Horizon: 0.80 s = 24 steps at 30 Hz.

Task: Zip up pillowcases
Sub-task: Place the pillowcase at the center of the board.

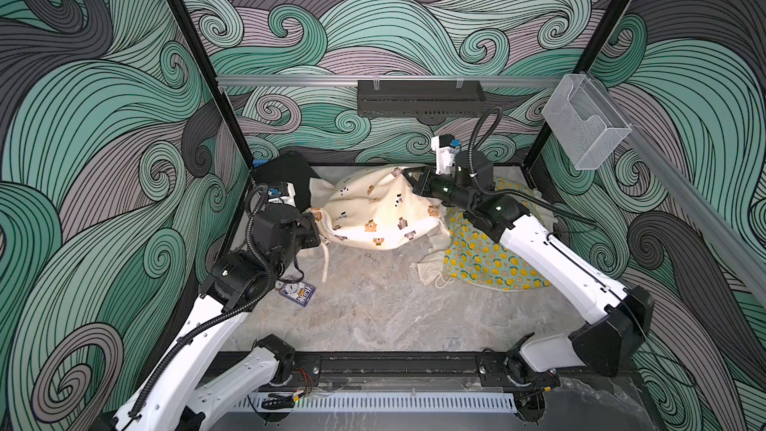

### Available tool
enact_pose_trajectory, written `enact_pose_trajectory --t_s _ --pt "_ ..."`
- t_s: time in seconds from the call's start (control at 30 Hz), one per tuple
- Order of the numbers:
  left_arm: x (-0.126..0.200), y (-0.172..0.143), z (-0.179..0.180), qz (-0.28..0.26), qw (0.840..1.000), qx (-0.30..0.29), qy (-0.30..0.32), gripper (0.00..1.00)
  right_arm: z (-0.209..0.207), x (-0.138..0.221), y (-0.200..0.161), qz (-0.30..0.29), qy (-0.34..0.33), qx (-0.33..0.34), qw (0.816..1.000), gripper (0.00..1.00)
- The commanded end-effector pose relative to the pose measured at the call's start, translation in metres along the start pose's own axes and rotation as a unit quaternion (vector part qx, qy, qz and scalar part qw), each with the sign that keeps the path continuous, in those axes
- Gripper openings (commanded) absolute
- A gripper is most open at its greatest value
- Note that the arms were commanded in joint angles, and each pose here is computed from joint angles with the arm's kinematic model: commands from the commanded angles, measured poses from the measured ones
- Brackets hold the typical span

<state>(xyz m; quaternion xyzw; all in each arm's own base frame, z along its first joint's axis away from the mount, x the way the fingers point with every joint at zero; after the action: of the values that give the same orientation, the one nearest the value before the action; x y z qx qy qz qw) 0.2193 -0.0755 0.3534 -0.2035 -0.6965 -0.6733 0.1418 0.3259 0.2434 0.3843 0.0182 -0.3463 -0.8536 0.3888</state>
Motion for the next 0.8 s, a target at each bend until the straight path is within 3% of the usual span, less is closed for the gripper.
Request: enact_pose_trajectory --t_s 0.0,0.33,0.53,0.67,0.77 --pt "-0.017 0.003 -0.002 -0.004 1.0 0.001 0.018 0.0 -0.008 -0.004 0.006 -0.032 -0.013 0.018 0.999 0.0" --pt "-0.059 -0.072 0.012 0.068 0.994 0.028 0.082 0.0 -0.084 -0.088 -0.08 0.105 -0.041 -0.003 0.994 0.0" --pt "-0.051 -0.089 0.027 0.056 0.99 0.053 0.116 0.0 -0.098 -0.121 -0.12 0.152 -0.065 0.004 0.986 0.0" --pt "-0.057 -0.1 0.021 0.076 0.99 0.072 0.092 0.0 -0.113 -0.149 -0.14 0.182 -0.078 -0.002 0.98 0.0" --pt "-0.07 -0.119 0.024 0.096 0.988 0.064 0.107 0.0 -0.117 -0.154 -0.151 0.193 -0.089 -0.003 0.977 0.0"
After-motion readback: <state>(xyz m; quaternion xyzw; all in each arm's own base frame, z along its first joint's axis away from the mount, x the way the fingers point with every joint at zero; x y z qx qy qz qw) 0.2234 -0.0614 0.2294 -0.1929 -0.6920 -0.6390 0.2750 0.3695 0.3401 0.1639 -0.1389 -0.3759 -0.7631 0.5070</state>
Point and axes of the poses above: each gripper's point midway between its finger pads, its own x axis back along the fingers, its own z axis along the line the jaws close on, y = z × x, the point moved 6 cm from there along x, back along the fingers, and after that the axes turned 14 degrees about -x, right-handed, at the moved point
